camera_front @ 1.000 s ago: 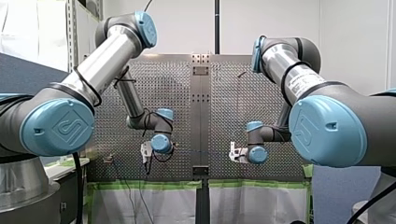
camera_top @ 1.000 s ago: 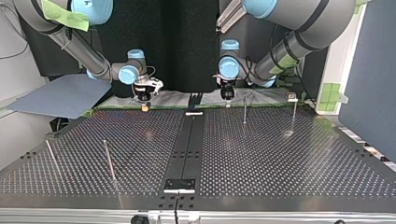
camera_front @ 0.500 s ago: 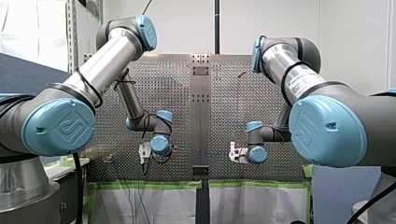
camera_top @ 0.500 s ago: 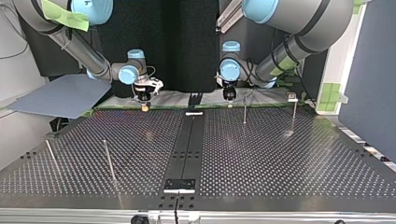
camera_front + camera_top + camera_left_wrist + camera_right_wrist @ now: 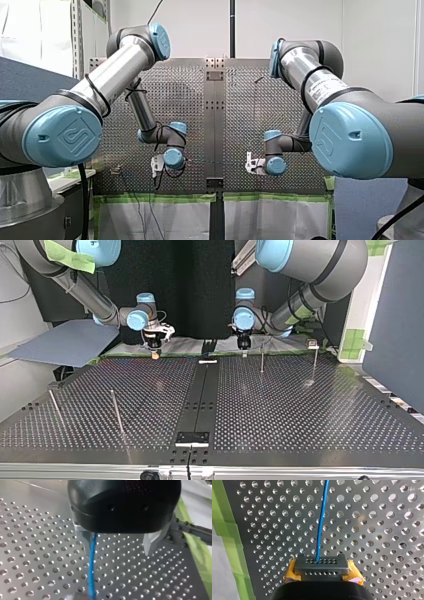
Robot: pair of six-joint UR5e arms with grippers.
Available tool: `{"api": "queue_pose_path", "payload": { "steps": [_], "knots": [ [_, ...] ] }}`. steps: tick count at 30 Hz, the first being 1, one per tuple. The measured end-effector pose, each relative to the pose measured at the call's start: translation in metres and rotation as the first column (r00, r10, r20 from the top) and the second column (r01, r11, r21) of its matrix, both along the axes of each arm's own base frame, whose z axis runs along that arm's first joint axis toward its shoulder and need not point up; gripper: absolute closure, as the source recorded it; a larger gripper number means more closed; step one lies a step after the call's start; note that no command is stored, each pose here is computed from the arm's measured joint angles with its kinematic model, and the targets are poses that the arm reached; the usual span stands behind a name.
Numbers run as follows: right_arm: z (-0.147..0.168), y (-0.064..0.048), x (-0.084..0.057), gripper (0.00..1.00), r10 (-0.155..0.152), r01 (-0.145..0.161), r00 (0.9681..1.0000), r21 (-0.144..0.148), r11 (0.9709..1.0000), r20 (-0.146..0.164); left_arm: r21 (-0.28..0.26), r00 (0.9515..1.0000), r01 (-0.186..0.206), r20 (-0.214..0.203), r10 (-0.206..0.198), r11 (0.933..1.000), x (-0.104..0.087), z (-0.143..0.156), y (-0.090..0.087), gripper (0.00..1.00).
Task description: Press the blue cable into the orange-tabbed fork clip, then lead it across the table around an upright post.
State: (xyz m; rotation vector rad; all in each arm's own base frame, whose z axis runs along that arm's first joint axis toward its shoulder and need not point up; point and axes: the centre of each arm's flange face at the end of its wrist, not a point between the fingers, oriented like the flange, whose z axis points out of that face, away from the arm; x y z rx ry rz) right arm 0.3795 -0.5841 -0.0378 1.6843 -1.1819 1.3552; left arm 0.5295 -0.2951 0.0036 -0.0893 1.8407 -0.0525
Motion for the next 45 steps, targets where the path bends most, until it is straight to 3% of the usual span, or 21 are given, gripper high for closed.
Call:
{"api": "queue_pose_path", "payload": {
  "steps": [9, 18, 20, 21, 23, 24, 26, 27, 28, 45],
  "knots": [
    [0.0, 0.0, 0.0, 1.0, 0.0, 0.0, 1.0, 0.0, 1.0, 0.0, 0.004, 1.0, -0.001, 0.004, 0.001, 1.0, 0.0058, 0.0036, -0.0002, 0.0],
    [0.0001, -0.0001, 0.0001, 1.0, 0.0, 0.0, 1.0, 0.0, 1.0, 0.001, 0.044, 0.9998, -0.018, 0.009, 0.018, 0.9989, 0.0067, 0.0044, 0.0025, 0.0],
    [0.0001, -0.0002, 0.0001, 1.0, 0.0, 0.0, 1.0, -0.001, 1.0, 0.002, 0.057, 0.9997, -0.022, 0.01, 0.021, 0.9981, 0.0066, 0.0045, 0.0032, 0.32],
    [0.0001, -0.0001, 0.0001, 1.0, 0.0, 0.0, 1.0, -0.001, 1.0, 0.002, 0.063, 0.9997, -0.024, 0.01, 0.023, 0.9977, 0.0065, 0.0045, 0.0034, 0.32],
    [0.0001, -0.0002, 0.0001, 1.0, 0.0, 0.0, 1.0, -0.001, 1.0, 0.002, 0.077, 0.9997, -0.025, 0.01, 0.024, 0.9967, 0.006, 0.0046, 0.0031, 0.64],
    [0.0002, -0.0002, 0.0001, 1.0, 0.0, 0.0, 1.0, -0.002, 1.0, 0.002, 0.082, 0.9997, -0.025, 0.01, 0.024, 0.9963, 0.0058, 0.0047, 0.0029, 0.64],
    [0.0002, -0.0003, 0.0001, 1.0, 0.0, 0.0, 1.0, -0.002, 1.0, 0.002, 0.089, 0.9997, -0.022, 0.011, 0.021, 0.9958, 0.0051, 0.0048, 0.0017, 0.88],
    [0.0001, -0.0002, 0.0001, 1.0, 0.0, 0.0, 1.0, -0.002, 1.0, 0.002, 0.091, 0.9997, -0.021, 0.011, 0.02, 0.9956, 0.0049, 0.0049, 0.0011, 0.88],
    [0.0002, -0.0003, 0.0001, 1.0, 0.0, 0.0, 1.0, -0.002, 1.0, 0.002, 0.092, 0.9998, -0.02, 0.011, 0.019, 0.9955, 0.0047, 0.0049, 0.0005, 1.0],
    [0.0001, -0.0004, -0.0003, 1.0, -0.001, 0.001, 1.0, -0.001, 1.0, 0.001, 0.091, 0.9997, -0.007, 0.024, 0.005, 0.9958, 0.0058, 0.0057, -0.0022, 1.0]
  ]
}}
